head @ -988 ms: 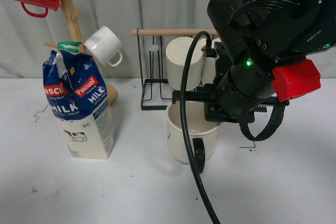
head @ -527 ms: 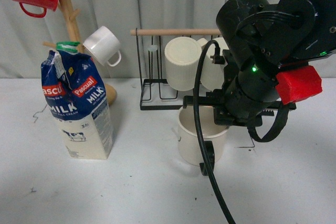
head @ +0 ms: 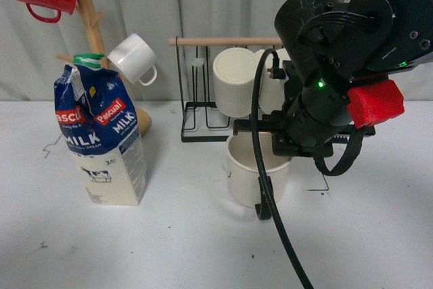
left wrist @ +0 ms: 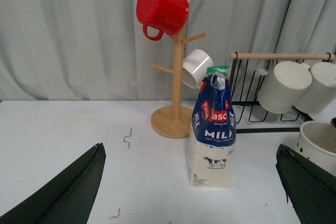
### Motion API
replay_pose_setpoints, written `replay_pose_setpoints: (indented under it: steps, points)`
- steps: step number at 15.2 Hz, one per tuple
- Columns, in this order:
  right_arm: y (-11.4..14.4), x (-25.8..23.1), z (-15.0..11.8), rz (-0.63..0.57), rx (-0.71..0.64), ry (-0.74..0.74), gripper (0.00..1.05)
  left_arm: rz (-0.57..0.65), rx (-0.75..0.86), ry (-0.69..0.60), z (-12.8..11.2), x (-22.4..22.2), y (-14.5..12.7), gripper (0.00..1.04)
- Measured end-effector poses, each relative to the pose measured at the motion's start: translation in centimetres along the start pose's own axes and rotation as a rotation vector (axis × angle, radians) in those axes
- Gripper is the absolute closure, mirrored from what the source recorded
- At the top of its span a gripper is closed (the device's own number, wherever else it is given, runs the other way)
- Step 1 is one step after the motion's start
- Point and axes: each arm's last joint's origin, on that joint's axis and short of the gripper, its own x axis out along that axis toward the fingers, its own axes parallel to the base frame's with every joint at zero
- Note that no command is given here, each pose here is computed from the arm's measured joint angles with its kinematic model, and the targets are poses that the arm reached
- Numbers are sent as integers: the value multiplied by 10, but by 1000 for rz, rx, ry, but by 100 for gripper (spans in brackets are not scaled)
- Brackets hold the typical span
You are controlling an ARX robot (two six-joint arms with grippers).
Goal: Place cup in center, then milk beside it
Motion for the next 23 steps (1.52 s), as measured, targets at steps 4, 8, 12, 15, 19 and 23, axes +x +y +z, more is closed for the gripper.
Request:
replay_pose_setpoints:
  steps: [4,8,12,15,19,23]
  points:
    - [-4,0,6,10,-5,-12,71,0,0,0,0,0,0,7]
    - [-4,-8,7,47,-3,-20,34,0,0,0,0,0,0,7]
    - [-5,-50,22,178,19,-154,4,0,0,0,0,0,0,7]
    - [-36,-149,20,270,25,-757,17,0,0,0,0,0,0,7]
    - [-120,-210,-82,-86,-18,-1038,67,0,0,0,0,0,0,7]
    - [-134,-203,-141,-78,-58,-992,103,0,0,0,0,0,0,7]
